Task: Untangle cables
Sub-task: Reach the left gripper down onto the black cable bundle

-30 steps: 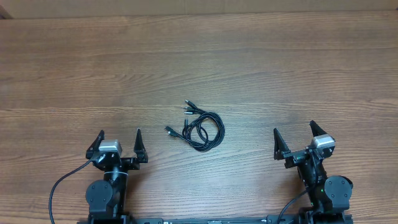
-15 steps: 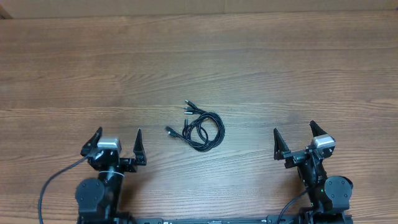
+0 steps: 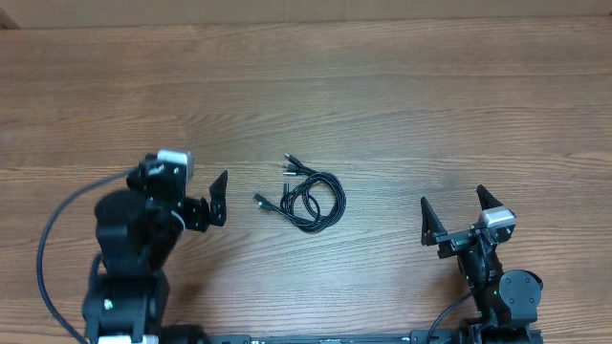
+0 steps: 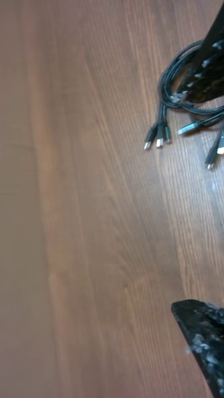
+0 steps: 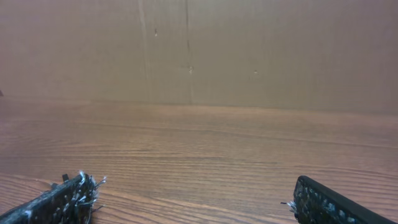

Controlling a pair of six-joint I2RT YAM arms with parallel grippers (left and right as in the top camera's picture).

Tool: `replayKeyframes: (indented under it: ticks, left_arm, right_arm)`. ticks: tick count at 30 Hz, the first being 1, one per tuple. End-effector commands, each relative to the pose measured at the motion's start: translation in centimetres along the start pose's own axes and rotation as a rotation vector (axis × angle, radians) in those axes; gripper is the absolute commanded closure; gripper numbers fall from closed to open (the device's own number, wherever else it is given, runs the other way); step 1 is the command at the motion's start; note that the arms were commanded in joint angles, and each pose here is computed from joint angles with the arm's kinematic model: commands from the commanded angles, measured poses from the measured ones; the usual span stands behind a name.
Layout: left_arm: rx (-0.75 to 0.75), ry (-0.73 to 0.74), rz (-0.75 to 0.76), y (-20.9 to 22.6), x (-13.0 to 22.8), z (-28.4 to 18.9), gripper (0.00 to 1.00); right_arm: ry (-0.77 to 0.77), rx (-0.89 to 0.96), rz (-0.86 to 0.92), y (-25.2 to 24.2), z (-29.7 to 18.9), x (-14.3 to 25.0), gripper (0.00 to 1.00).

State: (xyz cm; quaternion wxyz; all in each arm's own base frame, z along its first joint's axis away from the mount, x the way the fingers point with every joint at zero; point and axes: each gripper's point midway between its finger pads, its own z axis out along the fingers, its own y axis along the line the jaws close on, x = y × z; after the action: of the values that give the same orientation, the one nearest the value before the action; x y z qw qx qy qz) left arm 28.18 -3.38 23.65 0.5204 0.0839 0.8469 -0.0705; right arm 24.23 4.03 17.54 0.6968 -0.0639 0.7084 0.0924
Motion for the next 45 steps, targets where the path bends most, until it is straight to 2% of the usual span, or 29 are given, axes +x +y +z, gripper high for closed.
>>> replayKeyframes:
  ticks: [1, 8, 13, 25, 33, 39, 43, 45]
  left_arm:
    - [0.08, 0.092, 0.043, -1.5, -1.7, 0.6, 0.0]
    - [0.155, 0.31, 0.139, -4.9, -0.8, 3.7, 0.0]
    - [0.229, 0.438, 0.163, -8.8, 1.6, 6.6, 0.0]
    - [0.193, 0.706, 0.15, -15.1, 6.9, 12.7, 0.0]
    - [0.15, 0.84, 0.144, -15.5, 10.9, 15.7, 0.01]
    - [0.218, 0.894, 0.111, -16.9, 13.1, 16.7, 0.0]
    - [0.203, 0.92, 0.116, -16.7, 14.2, 17.1, 0.0]
    - [0.149, 0.92, 0.116, -15.9, 14.4, 17.5, 0.0]
  right_arm:
    - [-0.003, 0.006, -0.004, -0.1, 0.0, 0.2, 0.0]
    - [-0.003, 0.006, -0.004, -0.1, 0.0, 0.2, 0.0]
    - [-0.002, 0.006, -0.004, -0.1, 0.0, 0.2, 0.0]
    - [-0.003, 0.006, -0.004, -0.1, 0.0, 0.2, 0.0]
    - [-0.002, 0.006, -0.004, -0.1, 0.0, 0.2, 0.0]
    - [-0.002, 0.006, -0.004, -0.1, 0.0, 0.2, 0.0]
    - [-0.003, 0.006, -0.004, -0.1, 0.0, 0.2, 0.0]
    - [-0.003, 0.006, -0.004, -0.1, 0.0, 0.2, 0.0]
